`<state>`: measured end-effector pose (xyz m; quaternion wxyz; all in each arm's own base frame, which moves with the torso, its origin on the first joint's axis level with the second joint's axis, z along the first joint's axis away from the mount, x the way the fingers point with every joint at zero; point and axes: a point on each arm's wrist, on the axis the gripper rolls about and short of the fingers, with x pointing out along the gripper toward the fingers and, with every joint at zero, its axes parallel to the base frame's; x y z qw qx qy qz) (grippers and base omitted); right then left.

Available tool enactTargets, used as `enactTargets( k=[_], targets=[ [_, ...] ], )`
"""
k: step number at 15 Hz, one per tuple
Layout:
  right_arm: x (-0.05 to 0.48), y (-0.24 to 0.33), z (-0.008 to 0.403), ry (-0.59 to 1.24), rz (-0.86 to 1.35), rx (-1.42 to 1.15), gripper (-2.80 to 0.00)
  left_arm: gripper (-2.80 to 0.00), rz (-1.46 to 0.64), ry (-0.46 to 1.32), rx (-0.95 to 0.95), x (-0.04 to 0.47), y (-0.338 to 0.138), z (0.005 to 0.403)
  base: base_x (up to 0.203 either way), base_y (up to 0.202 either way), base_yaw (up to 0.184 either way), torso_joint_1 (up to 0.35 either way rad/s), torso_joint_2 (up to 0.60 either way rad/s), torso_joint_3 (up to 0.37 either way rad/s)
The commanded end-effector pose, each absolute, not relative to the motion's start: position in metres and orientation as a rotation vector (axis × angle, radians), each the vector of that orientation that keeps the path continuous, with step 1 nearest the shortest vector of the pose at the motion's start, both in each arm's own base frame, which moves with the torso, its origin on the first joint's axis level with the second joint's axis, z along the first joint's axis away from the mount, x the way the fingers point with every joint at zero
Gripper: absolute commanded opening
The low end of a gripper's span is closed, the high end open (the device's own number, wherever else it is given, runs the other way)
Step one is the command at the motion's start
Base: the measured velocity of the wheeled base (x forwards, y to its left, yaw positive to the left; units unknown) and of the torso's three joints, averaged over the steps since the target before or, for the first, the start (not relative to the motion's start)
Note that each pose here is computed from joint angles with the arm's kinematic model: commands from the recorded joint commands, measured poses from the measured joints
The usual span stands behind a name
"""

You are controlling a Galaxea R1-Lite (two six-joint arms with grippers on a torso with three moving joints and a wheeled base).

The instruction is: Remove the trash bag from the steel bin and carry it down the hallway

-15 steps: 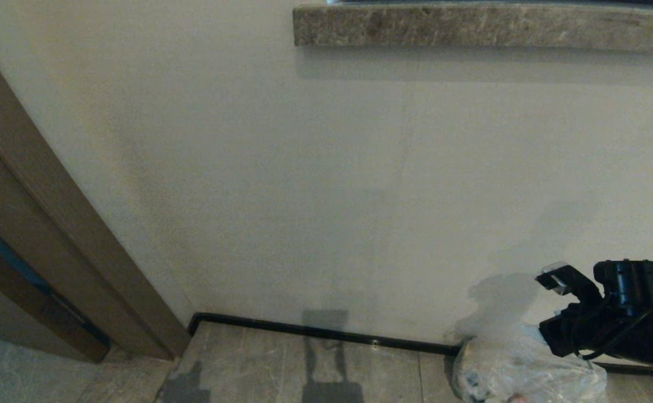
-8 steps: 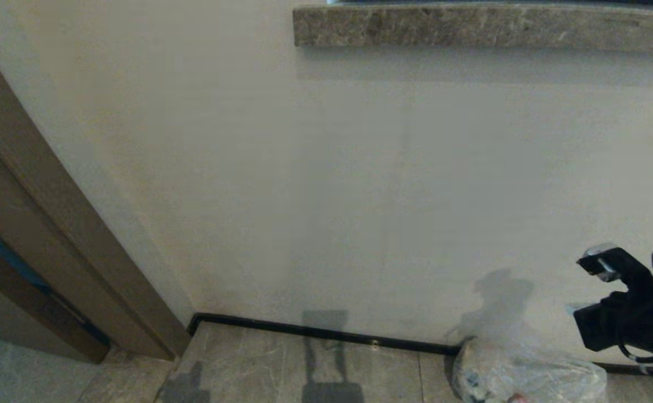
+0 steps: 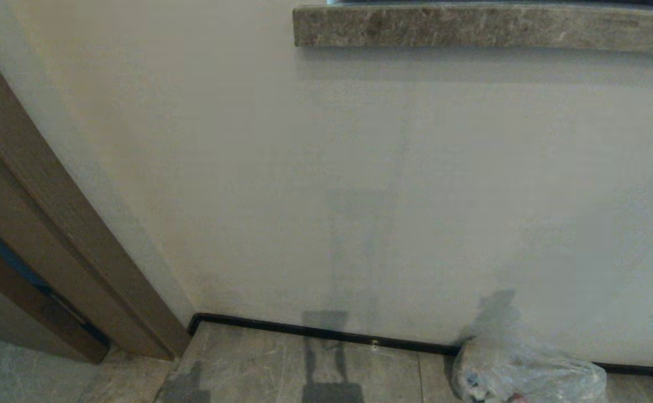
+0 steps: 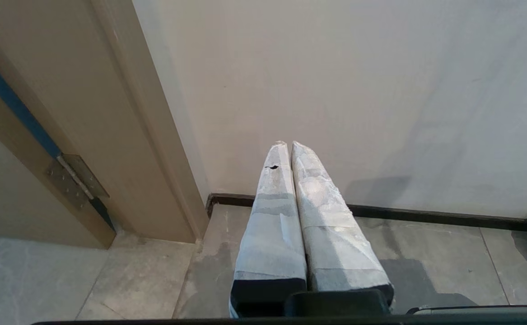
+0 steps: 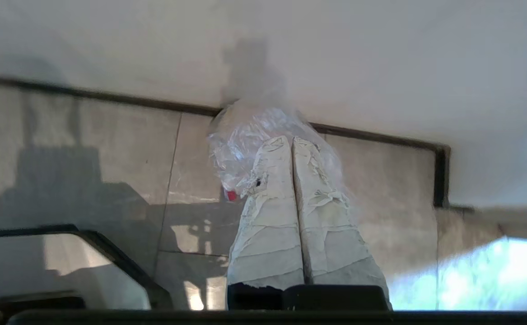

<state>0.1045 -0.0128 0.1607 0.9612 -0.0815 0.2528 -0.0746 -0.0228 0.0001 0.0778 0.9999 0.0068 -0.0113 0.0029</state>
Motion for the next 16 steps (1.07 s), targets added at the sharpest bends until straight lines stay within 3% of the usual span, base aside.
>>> enactTargets(
  k=[1,8,16],
  targets=[
    [0.061,-0.008,0.173,0.407,-0.169,-0.145,-2.8,-2.8,0.006,-0.011,0.014,-0.022,0.0,0.074,0.0,0.0,0.0,0.0,0.0,0.0],
    [-0.023,-0.002,0.142,0.265,-0.104,0.01,-2.8,-2.8,0.006,-0.011,0.014,-0.022,0.0,0.074,0.0,0.0,0.0,0.0,0.0,0.0],
    [-0.029,-0.001,0.085,0.035,-0.036,-0.039,-2.8,-2.8,0.006,-0.011,0.014,-0.022,0.0,0.074,0.0,0.0,0.0,0.0,0.0,0.0]
  ],
)
